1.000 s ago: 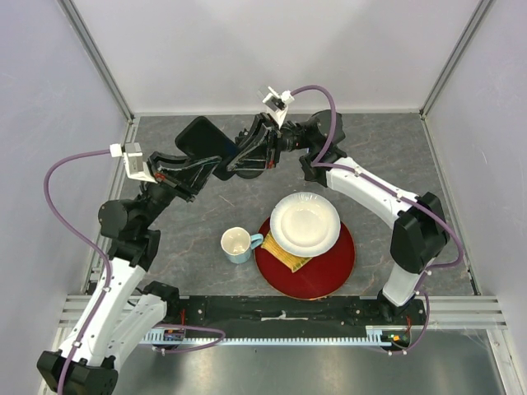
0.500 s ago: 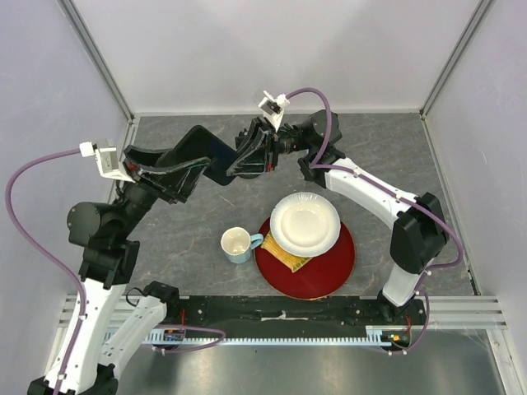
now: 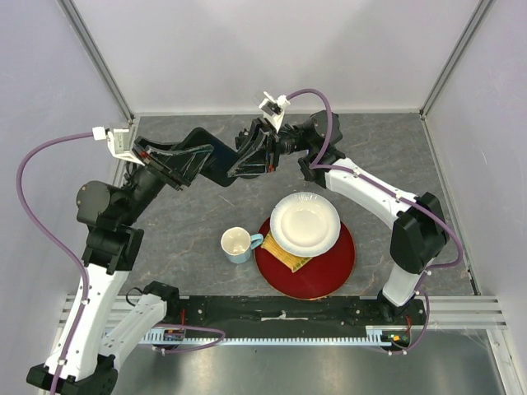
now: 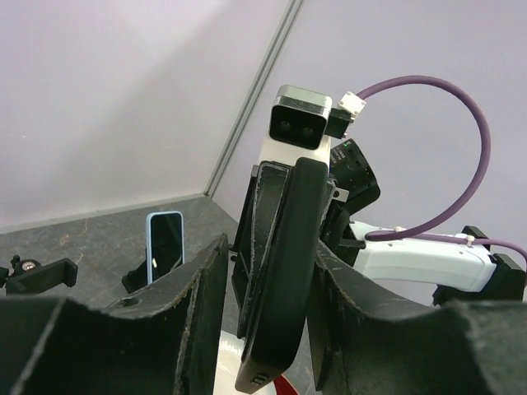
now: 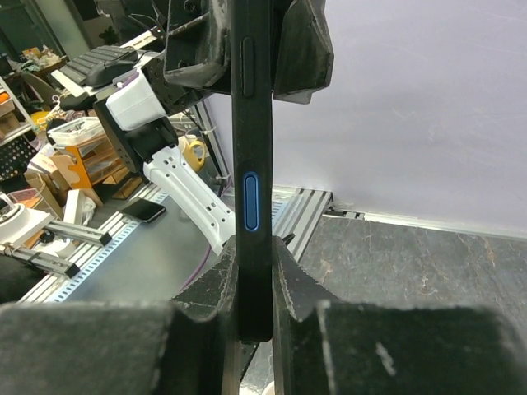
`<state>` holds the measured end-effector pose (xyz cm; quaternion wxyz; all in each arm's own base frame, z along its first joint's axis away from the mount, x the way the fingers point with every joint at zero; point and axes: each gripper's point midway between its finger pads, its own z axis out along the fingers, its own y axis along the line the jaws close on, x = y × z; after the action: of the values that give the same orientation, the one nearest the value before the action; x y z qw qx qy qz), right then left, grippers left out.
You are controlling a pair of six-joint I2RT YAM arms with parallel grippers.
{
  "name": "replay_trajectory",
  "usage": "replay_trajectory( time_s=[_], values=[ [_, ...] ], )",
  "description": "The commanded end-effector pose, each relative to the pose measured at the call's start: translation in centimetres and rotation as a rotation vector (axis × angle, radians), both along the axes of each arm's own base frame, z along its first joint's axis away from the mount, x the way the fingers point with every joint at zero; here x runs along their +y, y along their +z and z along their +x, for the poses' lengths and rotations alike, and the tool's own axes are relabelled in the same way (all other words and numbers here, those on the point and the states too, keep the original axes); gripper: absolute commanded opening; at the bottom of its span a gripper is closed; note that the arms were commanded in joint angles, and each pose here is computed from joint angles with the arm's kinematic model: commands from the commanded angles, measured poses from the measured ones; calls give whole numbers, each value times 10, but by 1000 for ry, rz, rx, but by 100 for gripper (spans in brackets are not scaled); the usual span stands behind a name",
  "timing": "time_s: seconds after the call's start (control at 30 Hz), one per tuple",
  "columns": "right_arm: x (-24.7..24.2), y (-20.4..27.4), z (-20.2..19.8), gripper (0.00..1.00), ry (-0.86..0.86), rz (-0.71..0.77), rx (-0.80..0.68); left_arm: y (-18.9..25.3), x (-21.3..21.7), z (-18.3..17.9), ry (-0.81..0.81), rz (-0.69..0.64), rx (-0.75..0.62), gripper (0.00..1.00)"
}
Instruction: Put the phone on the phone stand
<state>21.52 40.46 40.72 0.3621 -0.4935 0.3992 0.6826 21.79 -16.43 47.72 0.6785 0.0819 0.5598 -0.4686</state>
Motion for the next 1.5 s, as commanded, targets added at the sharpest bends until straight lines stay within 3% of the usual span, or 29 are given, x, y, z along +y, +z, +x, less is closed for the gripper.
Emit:
replay_trajectory(
  time_s=[0.0, 0.3, 0.37, 0.4, 0.43, 0.53, 0.63, 0.67, 0.7, 0.77, 0.83, 1.07, 1.2, 1.47],
  values=[
    [-10, 29, -15, 0, 2, 87, -98, 19, 4, -8, 14, -14, -56, 45],
    [-10, 28, -14, 0, 4, 84, -97, 21, 7, -7, 36, -6, -80, 41],
    [-10, 28, -14, 0, 4, 84, -97, 22, 7, -8, 35, -1, -91, 31],
    [-10, 28, -14, 0, 5, 81, -95, 21, 6, -9, 29, 7, -100, 14],
    [-9, 28, -13, 0, 5, 82, -94, 21, 4, -9, 20, 11, -105, 8],
    [-7, 26, -10, 1, 1, 72, -78, 21, 1, -9, 3, 23, -115, 2],
    [-1, 23, -1, 25, -26, 56, -64, 20, 7, -7, 47, 28, -120, 2],
    [1, 25, 4, 39, -50, 57, -62, 17, 10, -5, 69, 30, -111, 2],
    [5, 16, 10, 44, -71, 8, -17, 12, 19, 1, 130, 34, -86, 2],
    [12, 17, 31, 54, -182, 10, -83, 6, 30, 4, 199, 36, -59, 2],
    [15, -5, 48, 58, -267, -100, -32, -8, 46, 14, 304, 47, 9, 2],
    [21, -14, 63, 74, -317, -121, -56, -26, 53, 18, 348, 67, 39, 2],
    [20, -27, 86, 77, -443, -171, -65, -37, 53, 23, 351, 65, 92, 2],
    [-20, -68, 201, 71, -1115, -376, -14, -57, 60, 40, 412, 59, 206, 2]
  ],
)
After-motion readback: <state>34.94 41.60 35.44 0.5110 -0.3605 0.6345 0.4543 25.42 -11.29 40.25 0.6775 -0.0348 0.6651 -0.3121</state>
